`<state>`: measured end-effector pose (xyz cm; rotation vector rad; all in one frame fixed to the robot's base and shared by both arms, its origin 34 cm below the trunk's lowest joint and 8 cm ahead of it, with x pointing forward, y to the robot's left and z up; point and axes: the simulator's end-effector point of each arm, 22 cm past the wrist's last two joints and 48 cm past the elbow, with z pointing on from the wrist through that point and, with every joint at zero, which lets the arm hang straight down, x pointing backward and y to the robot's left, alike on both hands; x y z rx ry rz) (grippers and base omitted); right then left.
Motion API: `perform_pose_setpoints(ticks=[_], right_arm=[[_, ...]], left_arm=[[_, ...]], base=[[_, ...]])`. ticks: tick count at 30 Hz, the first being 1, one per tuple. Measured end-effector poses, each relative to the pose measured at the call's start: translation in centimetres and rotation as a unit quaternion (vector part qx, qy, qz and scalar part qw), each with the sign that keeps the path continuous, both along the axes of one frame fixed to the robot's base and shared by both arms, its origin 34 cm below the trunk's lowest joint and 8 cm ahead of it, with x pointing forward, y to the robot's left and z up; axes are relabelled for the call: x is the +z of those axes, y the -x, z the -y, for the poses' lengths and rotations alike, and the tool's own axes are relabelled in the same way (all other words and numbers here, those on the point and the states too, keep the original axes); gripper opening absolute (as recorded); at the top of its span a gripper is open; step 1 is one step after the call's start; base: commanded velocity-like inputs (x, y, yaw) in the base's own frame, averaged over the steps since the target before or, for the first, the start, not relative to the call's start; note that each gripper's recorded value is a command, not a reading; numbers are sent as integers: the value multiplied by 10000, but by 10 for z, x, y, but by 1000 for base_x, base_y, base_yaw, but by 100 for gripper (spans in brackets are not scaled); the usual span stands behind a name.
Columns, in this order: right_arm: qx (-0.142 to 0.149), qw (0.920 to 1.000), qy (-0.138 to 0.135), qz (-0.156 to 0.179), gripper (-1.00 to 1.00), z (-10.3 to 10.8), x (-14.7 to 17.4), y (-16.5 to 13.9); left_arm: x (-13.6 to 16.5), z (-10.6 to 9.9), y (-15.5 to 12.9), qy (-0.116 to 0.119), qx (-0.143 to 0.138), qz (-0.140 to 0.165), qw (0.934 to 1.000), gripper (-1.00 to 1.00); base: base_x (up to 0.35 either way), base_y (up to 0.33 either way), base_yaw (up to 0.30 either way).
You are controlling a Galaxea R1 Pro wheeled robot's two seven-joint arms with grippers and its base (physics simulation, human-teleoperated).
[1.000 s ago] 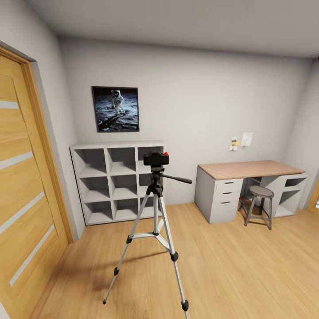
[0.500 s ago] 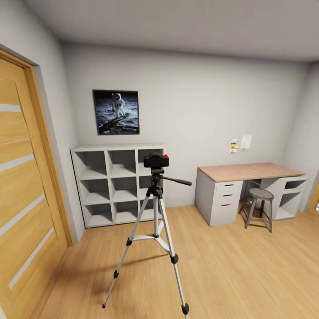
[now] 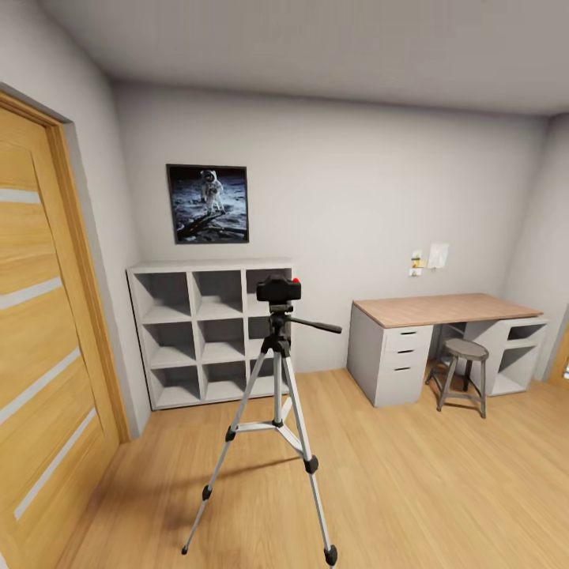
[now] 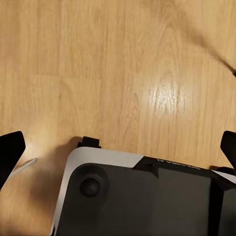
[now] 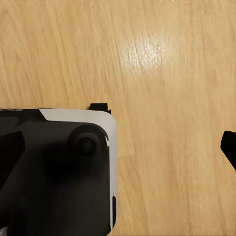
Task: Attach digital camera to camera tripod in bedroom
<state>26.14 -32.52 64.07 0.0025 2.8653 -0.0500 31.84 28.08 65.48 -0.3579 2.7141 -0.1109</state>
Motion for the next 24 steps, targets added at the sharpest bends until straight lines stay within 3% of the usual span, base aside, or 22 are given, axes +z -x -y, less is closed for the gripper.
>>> perform_pose_setpoints(ticks=[24], right_arm=[[75,10000,7,-20,100,-1,0,0]], left_arm=[[1,1,-1,-18,-65,24,10000,100]], base=[[0,0,0]])
